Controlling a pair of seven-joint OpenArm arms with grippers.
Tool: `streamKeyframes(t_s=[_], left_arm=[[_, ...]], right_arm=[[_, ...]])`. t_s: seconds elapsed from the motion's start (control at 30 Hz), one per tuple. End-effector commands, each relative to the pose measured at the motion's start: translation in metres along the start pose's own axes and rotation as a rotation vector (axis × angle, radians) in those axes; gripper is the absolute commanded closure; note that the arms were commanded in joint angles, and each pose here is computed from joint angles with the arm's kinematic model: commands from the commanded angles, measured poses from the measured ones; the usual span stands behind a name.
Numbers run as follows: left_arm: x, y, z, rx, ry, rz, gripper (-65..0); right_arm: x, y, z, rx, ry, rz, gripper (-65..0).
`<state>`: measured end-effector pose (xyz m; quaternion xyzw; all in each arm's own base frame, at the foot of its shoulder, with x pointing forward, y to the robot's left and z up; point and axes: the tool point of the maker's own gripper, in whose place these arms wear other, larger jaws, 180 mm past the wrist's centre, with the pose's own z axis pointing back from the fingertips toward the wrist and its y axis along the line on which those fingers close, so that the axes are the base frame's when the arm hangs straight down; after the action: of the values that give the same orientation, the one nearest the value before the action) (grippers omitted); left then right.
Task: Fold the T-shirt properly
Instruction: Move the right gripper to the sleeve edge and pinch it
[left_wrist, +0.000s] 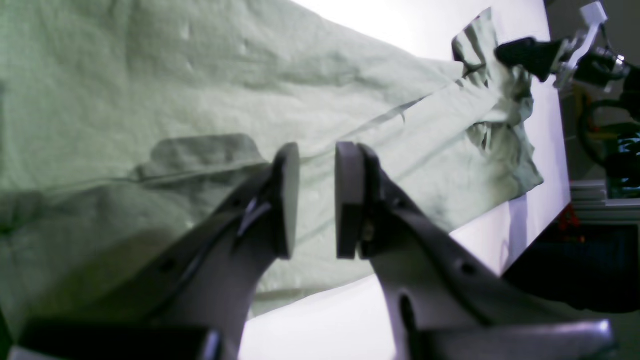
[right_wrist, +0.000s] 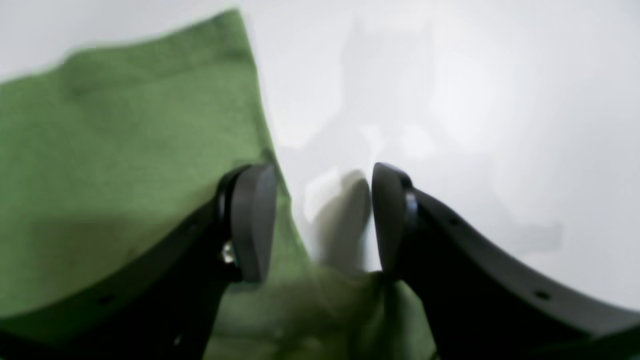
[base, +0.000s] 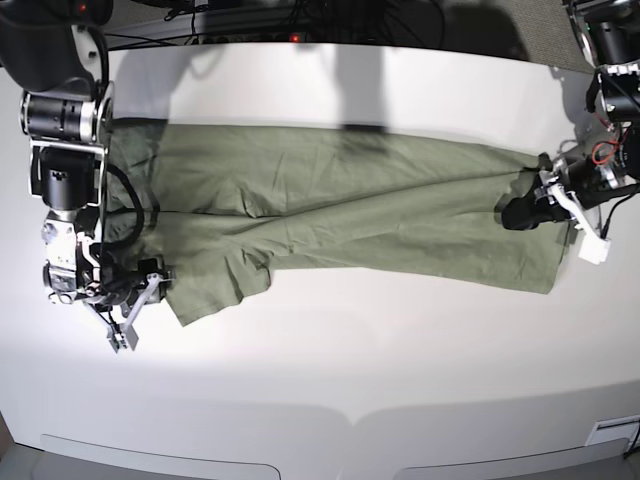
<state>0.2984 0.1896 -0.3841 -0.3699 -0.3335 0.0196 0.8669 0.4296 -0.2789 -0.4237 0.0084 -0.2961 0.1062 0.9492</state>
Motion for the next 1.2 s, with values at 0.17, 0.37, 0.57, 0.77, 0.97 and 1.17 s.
streamKeyframes(t_s=[0.17,0.37,0.57,0.77,0.97,1.17], left_arm=[[0.019,-0.004,0.006,-0.010,-0.044,-0.034,-13.1],[0.019,-0.004,0.006,-0.011,-0.048,-0.034,-13.1],[0.020,-0.004,0.006,-0.011,-0.051,-0.034,-13.1],[0.020,-0.004,0.006,-0.011,-0.051,-0.034,-13.1],[0.020,-0.004,0.006,-0.011,-0.051,-0.034,-13.1],[0.020,-0.004,0.006,-0.011,-0.051,-0.034,-13.1]], right_arm=[[0.032,0.003,0.006,0.027,-0.082,-0.036,-29.8],[0.026,0.007,0.005,0.043,-0.049,-0.026,-29.8],[0.031,0.025,0.007,0.143,-0.074,-0.047,-29.8],[0.033,0.027,0.008,0.157,-0.080,-0.061,-29.8],[0.045,0.031,0.011,0.196,-0.140,-0.119,-29.8],[0.051,0.029,0.013,0.193,-0.173,-0.123,-29.8]])
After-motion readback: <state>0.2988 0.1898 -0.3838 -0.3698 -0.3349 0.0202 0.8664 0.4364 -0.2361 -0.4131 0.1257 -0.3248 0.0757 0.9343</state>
